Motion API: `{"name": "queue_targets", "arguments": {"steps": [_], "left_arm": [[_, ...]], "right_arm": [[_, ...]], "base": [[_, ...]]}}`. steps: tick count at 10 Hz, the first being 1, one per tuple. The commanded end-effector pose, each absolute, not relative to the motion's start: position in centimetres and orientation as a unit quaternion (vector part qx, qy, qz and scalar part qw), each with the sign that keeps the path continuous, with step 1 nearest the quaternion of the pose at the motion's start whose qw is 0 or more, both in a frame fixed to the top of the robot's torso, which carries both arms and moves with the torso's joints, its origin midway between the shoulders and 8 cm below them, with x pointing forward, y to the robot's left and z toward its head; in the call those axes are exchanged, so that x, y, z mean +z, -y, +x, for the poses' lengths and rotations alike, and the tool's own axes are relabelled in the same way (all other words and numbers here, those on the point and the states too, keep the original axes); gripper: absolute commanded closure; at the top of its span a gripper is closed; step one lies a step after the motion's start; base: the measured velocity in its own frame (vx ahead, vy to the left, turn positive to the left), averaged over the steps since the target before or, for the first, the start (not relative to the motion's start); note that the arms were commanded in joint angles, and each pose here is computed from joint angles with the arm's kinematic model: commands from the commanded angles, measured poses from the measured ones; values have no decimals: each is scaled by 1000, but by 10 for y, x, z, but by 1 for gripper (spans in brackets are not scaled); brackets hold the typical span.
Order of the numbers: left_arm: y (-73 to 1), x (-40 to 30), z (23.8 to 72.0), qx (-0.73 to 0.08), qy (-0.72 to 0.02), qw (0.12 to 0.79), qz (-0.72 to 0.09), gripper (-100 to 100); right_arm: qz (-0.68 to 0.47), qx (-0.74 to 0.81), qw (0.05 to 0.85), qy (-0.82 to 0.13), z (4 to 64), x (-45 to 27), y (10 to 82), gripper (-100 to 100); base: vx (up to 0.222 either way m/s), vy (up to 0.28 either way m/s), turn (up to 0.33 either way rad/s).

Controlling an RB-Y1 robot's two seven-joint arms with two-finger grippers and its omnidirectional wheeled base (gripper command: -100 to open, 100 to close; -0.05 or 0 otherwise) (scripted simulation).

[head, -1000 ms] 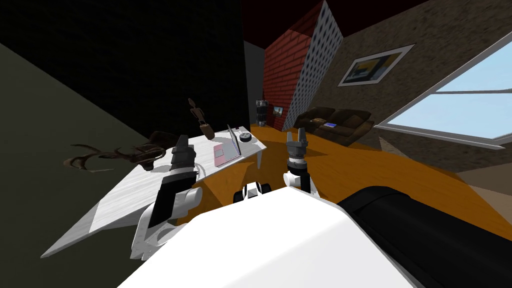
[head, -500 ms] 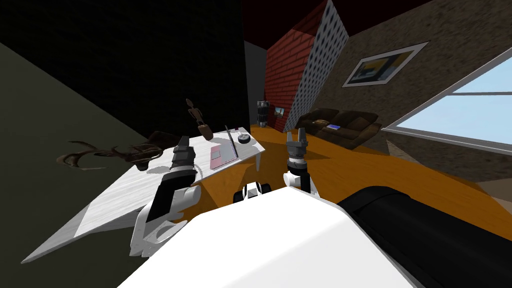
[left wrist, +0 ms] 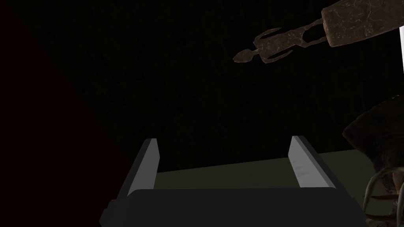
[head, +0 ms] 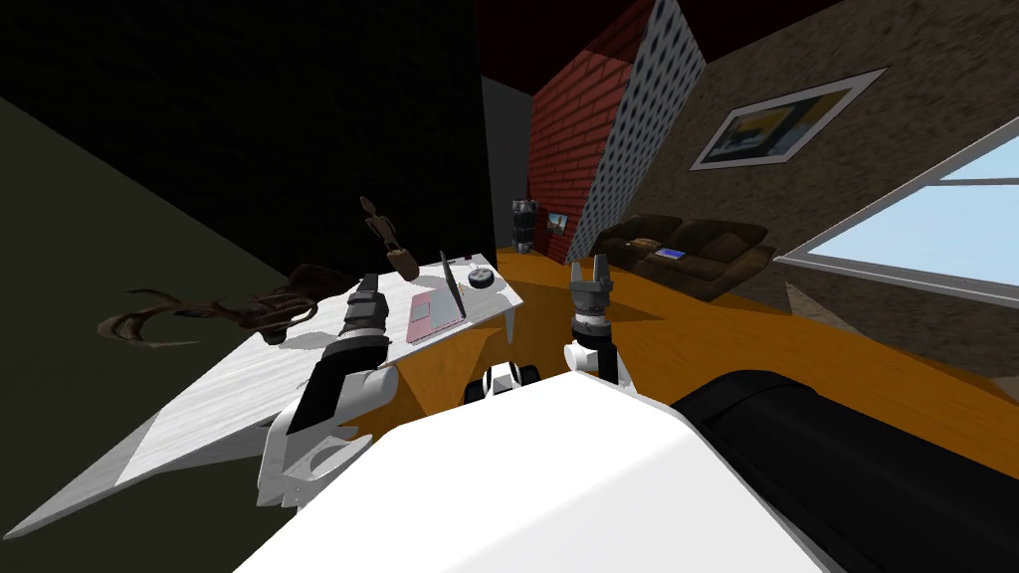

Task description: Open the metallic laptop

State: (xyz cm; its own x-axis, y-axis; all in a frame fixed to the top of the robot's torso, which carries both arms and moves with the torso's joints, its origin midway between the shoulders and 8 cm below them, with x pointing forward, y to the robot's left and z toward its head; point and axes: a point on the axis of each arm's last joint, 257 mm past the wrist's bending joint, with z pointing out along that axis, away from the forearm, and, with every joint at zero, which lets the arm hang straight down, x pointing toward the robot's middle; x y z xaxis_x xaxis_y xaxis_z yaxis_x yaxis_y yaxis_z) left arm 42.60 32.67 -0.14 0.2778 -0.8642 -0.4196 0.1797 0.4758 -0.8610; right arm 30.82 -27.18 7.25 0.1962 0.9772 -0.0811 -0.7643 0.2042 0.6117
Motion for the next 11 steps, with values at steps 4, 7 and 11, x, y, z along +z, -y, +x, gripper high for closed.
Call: {"name": "queue_targets", "arguments": {"steps": [4,7,11], "left_arm": [[-344,-26,434,-329,-508,691,-395,-100],[-354,-40,438,-307,-527,677,-412,-100],[-364,-55,440,-282,-547,660,-431,-100]], "right_arm": [[226,589,739,-235,308,73,272,0],[226,589,739,-235,308,73,272,0],[226,589,739,-235,308,73,272,0]], "base": [[65,-132,50],[41,-95,46],[59,-134,52]]}}
